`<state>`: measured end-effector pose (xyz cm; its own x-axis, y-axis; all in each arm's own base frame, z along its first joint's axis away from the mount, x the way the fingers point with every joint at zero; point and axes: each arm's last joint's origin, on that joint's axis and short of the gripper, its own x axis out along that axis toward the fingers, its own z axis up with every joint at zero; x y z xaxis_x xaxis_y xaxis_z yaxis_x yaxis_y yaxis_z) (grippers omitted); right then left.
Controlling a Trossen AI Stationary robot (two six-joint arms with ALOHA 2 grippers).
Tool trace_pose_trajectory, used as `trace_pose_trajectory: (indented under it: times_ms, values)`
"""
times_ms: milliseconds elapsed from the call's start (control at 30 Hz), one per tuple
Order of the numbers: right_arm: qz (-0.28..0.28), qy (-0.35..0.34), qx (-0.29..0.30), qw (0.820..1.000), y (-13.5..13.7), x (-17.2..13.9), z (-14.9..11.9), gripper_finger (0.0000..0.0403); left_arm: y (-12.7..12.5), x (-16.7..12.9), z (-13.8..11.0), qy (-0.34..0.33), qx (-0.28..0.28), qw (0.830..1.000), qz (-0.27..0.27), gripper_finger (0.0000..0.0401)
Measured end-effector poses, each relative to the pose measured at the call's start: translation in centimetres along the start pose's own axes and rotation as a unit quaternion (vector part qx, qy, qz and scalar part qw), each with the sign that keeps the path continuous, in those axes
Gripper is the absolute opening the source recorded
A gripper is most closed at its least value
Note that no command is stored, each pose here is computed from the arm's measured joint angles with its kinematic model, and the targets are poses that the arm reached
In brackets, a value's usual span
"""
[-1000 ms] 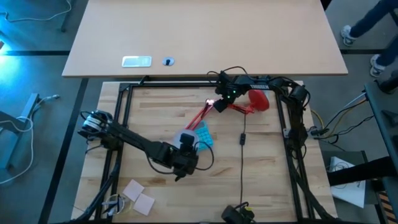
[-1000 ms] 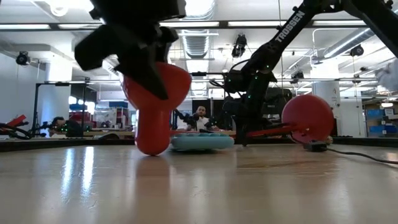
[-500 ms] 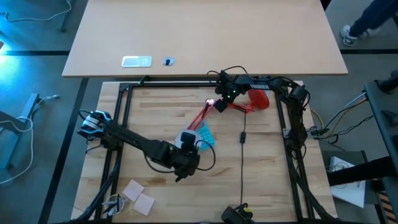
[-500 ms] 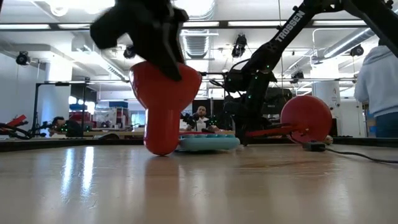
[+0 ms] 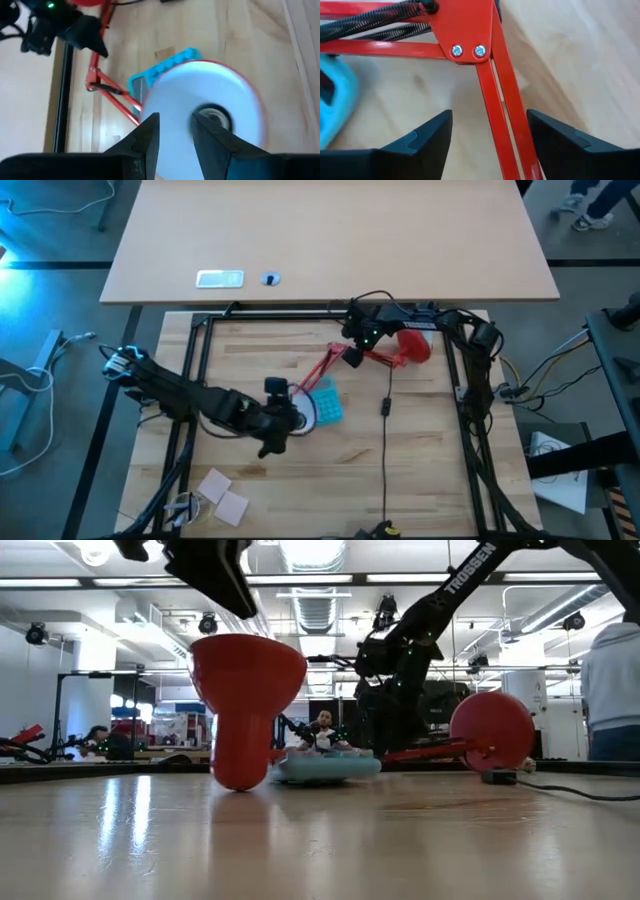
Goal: Screw lightbulb
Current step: Prepare the orange desk lamp on the center
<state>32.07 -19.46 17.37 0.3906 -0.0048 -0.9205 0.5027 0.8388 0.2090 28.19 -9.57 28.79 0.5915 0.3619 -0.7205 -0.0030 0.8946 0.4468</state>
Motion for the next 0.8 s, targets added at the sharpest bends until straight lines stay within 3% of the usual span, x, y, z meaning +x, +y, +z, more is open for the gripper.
trace_pose_trajectory:
  times_ms: [367,633,800]
  values:
    - [0.011,-0.086,-0.043,0.995,1.7,-3.6,1.0,0.0251,3.3,-4.6,-3.9,-0.014,-0.115,0.993,0.000,0.0103]
    - [-0.022,-0.153,-0.056,0.986,3.5,-9.5,0.3,0.0254,3.8,-4.8,-7.7,-0.024,-0.179,0.983,-0.003,0.0103]
    - [-0.002,-0.177,-0.070,0.982,6.1,-12.4,-0.9,0.0248,3.6,-4.4,-9.6,-0.052,-0.202,0.978,-0.011,0.0103]
